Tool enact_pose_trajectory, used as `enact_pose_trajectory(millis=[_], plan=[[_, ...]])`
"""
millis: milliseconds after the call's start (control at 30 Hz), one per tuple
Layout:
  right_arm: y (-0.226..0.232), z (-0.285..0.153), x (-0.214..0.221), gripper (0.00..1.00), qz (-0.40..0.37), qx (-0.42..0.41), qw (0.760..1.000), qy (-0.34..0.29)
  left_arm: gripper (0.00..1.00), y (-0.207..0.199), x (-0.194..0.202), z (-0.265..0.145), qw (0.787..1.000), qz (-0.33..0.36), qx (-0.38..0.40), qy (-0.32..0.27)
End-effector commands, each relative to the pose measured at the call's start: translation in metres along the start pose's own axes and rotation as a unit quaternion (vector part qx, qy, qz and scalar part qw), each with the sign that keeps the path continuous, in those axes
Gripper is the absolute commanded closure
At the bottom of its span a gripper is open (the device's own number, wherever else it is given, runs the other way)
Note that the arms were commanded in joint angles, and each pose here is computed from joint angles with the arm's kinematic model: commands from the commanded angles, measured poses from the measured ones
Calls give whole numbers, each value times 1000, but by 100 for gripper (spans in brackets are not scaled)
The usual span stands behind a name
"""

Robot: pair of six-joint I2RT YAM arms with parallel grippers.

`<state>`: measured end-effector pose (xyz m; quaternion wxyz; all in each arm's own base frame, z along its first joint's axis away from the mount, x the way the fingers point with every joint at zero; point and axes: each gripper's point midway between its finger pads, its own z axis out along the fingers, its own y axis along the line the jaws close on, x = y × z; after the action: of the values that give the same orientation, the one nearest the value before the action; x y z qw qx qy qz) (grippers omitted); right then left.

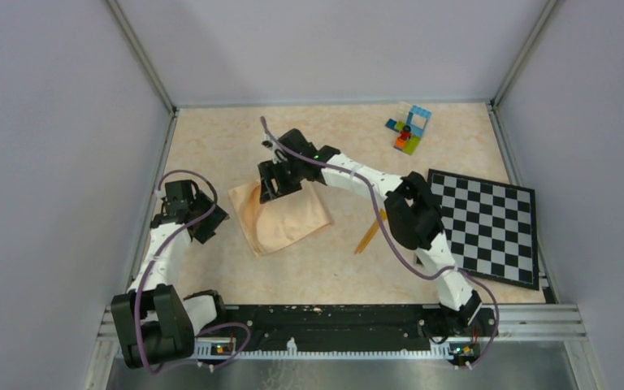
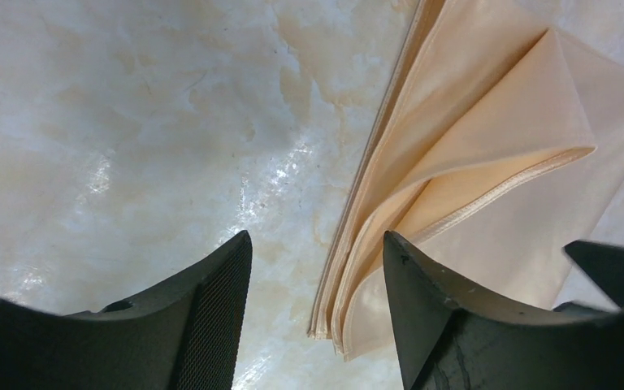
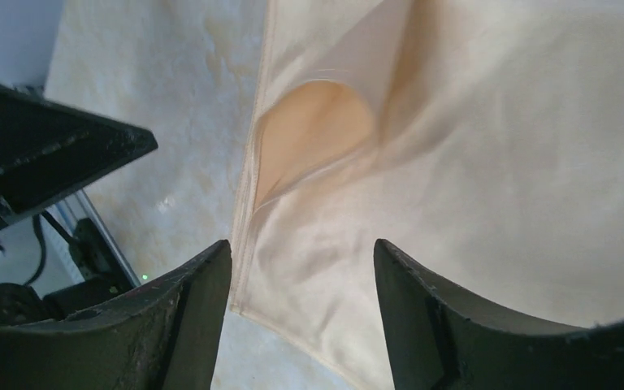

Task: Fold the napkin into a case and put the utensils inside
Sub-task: Fold the rectangle-folded napkin at the center of the board.

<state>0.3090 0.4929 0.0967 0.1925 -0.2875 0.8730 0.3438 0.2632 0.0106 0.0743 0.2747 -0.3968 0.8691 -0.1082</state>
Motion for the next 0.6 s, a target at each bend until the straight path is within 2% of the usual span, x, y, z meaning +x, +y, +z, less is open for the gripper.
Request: enact_pose_trajectory(millis=[0, 233, 400, 467, 567], plan=[[-14, -30, -54, 36, 42, -61, 993, -87, 34, -13, -4, -3, 1000, 10, 27, 0], [-17, -3, -60, 40, 61, -123, 986, -98, 34, -13, -6, -6, 999, 16, 29, -6], [-7, 12, -58, 55, 71, -154, 981, -93, 35, -16, -11, -2, 999, 21, 32, -7], [-6, 13, -53, 63, 71, -152, 982, -84, 34, -33, -13, 0, 996, 42, 72, -1], [-7, 5, -41, 74, 78, -148, 983, -72, 42, -55, -26, 8, 990, 81, 117, -7]])
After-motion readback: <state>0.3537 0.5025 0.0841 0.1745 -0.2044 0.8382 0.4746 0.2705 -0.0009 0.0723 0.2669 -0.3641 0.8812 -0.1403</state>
